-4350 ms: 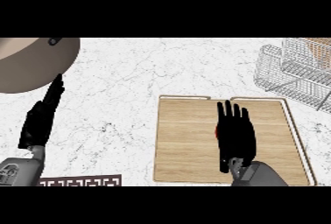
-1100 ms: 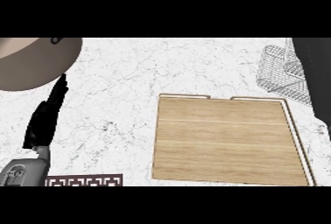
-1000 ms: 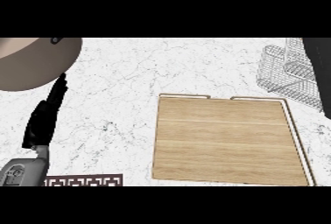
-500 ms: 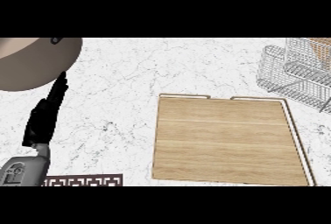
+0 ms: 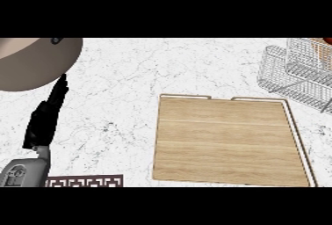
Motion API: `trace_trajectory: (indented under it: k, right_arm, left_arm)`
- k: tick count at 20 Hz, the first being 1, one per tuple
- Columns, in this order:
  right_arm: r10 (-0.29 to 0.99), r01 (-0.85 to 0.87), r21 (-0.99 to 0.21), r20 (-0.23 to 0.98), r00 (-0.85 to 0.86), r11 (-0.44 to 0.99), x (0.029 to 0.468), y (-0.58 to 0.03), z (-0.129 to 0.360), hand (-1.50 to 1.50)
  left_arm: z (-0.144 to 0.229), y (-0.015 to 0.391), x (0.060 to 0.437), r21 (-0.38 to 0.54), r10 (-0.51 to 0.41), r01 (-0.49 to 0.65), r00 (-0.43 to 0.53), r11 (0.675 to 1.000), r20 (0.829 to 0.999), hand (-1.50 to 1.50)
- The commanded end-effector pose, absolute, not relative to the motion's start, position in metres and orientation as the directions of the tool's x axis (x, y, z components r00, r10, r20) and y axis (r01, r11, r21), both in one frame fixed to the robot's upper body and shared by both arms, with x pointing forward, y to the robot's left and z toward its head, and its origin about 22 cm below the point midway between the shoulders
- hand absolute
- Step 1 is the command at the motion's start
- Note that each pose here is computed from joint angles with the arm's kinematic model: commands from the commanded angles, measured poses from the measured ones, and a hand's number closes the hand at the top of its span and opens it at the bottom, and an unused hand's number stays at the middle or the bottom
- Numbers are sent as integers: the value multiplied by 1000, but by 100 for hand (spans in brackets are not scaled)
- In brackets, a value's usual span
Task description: Pick the tomato from the tray and place it in the tiered basket
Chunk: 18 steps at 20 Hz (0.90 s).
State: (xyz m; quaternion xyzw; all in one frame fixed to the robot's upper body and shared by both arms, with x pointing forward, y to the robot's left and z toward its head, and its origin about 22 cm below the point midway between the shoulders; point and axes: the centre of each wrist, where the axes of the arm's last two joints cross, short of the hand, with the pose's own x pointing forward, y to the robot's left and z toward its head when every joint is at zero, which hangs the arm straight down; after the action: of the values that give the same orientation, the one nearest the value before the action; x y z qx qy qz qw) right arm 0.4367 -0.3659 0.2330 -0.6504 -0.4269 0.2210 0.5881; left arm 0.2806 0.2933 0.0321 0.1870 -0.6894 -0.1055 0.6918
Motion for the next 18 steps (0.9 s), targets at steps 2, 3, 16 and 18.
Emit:
trace_trajectory:
  k: [2,3,16,18]
  right_arm:
    - [736,267,-928,369,567,260,432,-391,210,150]
    - [675,314,-886,464,574,342,441,-362,201,150]
    - [646,558,-738,643,412,379,419,-400,204,-150]
    - [644,611,-714,651,401,341,413,-418,210,-150]
  left_arm:
    - [34,287,286,415,-417,-125,11,901,909,0]
    - [38,293,279,412,-413,-115,14,904,911,0]
    - [20,286,279,416,-415,-133,34,900,909,0]
    - [46,289,288,418,-419,-113,18,901,908,0]
